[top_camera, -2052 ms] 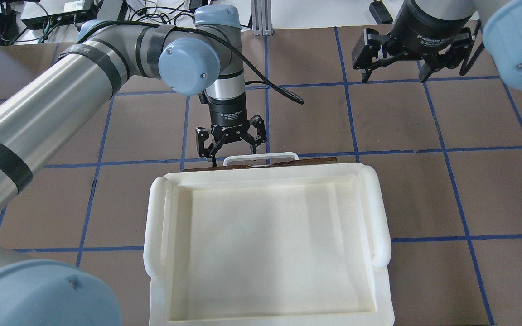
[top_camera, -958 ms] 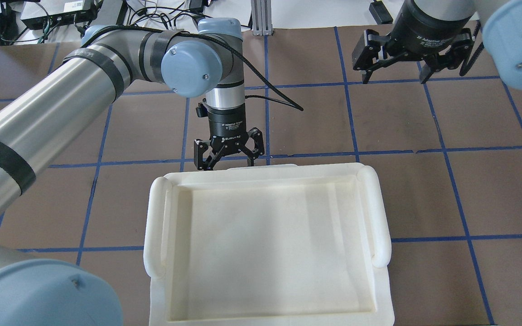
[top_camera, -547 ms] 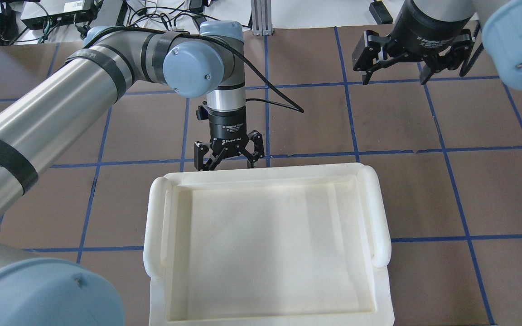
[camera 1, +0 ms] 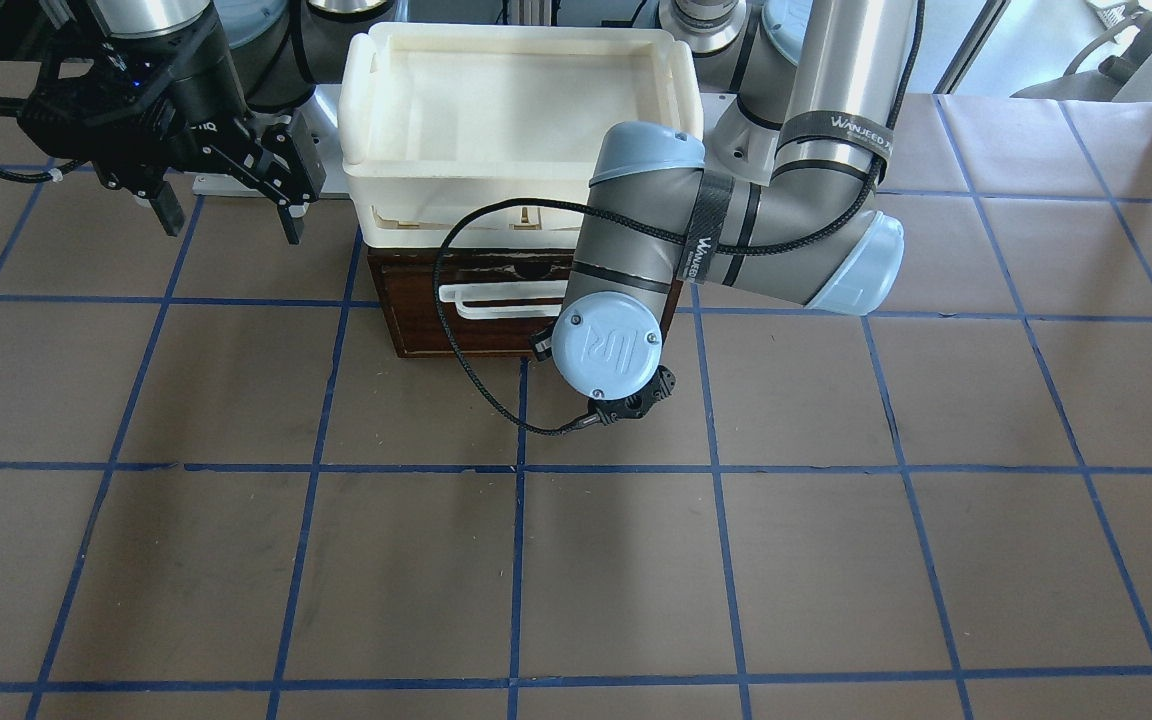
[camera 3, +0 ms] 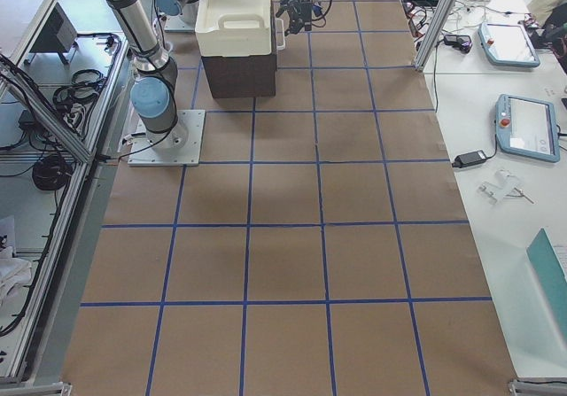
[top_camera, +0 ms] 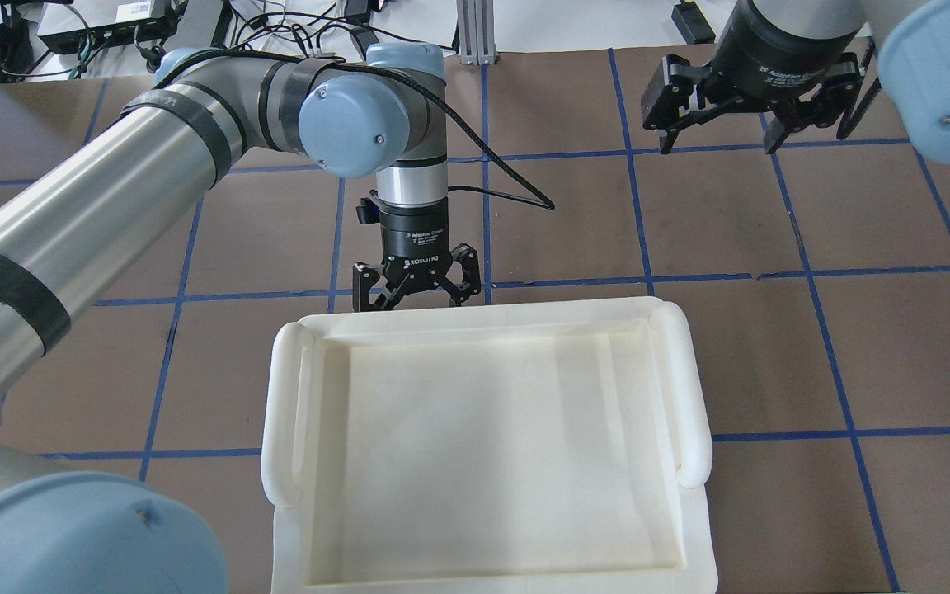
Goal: Put scissors in drawer and close it
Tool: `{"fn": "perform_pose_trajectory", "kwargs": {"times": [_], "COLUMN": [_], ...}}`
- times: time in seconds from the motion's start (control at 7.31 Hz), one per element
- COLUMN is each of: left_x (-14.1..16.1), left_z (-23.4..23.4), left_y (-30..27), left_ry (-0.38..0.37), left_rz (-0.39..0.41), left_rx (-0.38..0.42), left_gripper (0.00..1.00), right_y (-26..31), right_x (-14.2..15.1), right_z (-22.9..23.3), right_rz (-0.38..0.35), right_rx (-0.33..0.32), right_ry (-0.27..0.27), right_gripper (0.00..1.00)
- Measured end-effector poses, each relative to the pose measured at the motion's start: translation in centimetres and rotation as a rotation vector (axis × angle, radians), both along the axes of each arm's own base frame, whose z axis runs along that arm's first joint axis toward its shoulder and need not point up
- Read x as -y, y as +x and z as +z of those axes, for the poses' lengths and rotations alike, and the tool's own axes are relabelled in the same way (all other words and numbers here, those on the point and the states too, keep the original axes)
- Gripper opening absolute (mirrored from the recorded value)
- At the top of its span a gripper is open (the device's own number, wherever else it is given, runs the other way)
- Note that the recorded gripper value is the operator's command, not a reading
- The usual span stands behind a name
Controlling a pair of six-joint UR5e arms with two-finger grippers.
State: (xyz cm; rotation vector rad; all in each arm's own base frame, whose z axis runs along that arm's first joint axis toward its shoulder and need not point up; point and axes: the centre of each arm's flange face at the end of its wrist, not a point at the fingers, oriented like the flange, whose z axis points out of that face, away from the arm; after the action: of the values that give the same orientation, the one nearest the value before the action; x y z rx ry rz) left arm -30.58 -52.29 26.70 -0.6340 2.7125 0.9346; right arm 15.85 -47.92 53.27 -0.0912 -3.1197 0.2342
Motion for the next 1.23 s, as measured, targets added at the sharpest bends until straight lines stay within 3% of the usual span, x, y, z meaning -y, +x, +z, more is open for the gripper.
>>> {"fn": "perform_pose_trajectory", "kwargs": {"times": [0.41,0.68,0.96,1.23], "left_x": [-0.2,1.2,4.3,8.3], "left_z": [0.6,0.9,2.9,8.4], "left_y": [-0.1,0.2,2.0,6.3], "left_ry": [-0.011,-0.067,-0.229,-0.425], "left_rz": [-0.006,-0.004,-0.049,-0.282], "left_rx": [0.001,-0.018,-0.05,-0.127], "left_gripper": [1.0,1.0,1.0,1.0], "right_y": [0.0,0.0,0.0,0.0], "right_x": [0.0,0.0,0.0,0.0], "right_z": [0.0,0.1,0.1,0.1], "right_rz": [0.0,0.0,0.0,0.0], "right_rx": [0.0,0.0,0.0,-0.001], "right_ry": [-0.001,-0.002,-0.002,-0.001], "right_gripper": [1.0,1.0,1.0,1.0]}}
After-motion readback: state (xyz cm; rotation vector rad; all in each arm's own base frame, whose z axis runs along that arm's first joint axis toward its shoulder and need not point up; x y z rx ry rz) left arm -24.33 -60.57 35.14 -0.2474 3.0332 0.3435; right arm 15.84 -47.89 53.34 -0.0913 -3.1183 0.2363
